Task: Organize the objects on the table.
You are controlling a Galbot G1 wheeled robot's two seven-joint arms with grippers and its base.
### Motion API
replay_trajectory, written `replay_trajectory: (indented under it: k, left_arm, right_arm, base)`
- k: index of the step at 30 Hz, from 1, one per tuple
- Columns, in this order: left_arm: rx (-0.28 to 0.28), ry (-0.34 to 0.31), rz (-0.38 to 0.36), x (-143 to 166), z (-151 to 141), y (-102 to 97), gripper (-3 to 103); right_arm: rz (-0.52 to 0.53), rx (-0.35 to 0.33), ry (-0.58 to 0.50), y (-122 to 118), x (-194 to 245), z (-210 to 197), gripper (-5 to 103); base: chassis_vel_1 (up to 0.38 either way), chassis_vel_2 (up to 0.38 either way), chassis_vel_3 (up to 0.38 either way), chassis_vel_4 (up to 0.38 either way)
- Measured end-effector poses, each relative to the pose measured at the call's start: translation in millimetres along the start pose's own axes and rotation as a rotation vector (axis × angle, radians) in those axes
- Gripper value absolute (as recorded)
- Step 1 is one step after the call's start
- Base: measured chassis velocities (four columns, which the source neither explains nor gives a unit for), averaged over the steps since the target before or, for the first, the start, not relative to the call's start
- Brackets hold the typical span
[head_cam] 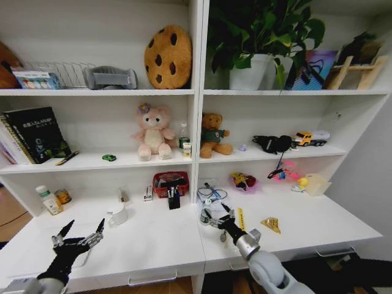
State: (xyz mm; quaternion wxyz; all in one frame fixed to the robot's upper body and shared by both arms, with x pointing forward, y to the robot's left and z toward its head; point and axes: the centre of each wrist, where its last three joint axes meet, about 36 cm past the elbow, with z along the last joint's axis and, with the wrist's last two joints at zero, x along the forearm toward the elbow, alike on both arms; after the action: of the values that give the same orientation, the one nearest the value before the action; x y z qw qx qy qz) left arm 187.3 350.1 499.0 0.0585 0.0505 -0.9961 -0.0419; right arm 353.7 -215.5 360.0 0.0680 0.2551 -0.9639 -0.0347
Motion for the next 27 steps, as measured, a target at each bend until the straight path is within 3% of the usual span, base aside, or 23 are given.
replay_trajectory:
  k: [17, 22, 25, 26, 27]
  left_arm:
    - [0.0, 0.0, -0.001, 0, 0, 0.0, 100]
    - [0.0, 0.0, -0.001, 0, 0, 0.0, 100]
    - [0.0, 0.0, -0.001, 0, 0, 0.0, 100]
    - [0.0, 0.0, -0.001, 0, 0, 0.0, 100]
    - [0.0, 0.0, -0.001, 0, 0, 0.0, 100]
  right_arm:
    - [0.045, 0.036, -0.014, -25, -31, -13, 101]
    - [0.049, 0.034, -0.004, -27, -33, -11, 85]
    - [0.049, 0.034, -0.004, -28, -33, -11, 85]
    - [0.049, 0.034, -0.004, -28, -33, -11, 70]
    - [0.049, 0.034, -0.003, -28, -33, -11, 64]
  base:
    - [0.0, 0.0, 0.0, 0.0]
    - [0.0, 0.0, 0.0, 0.0]
    - [0.0, 0.0, 0.0, 0.0]
    - [0.0, 0.0, 0.0, 0.0]
    - [0.0, 0.0, 0.0, 0.0]
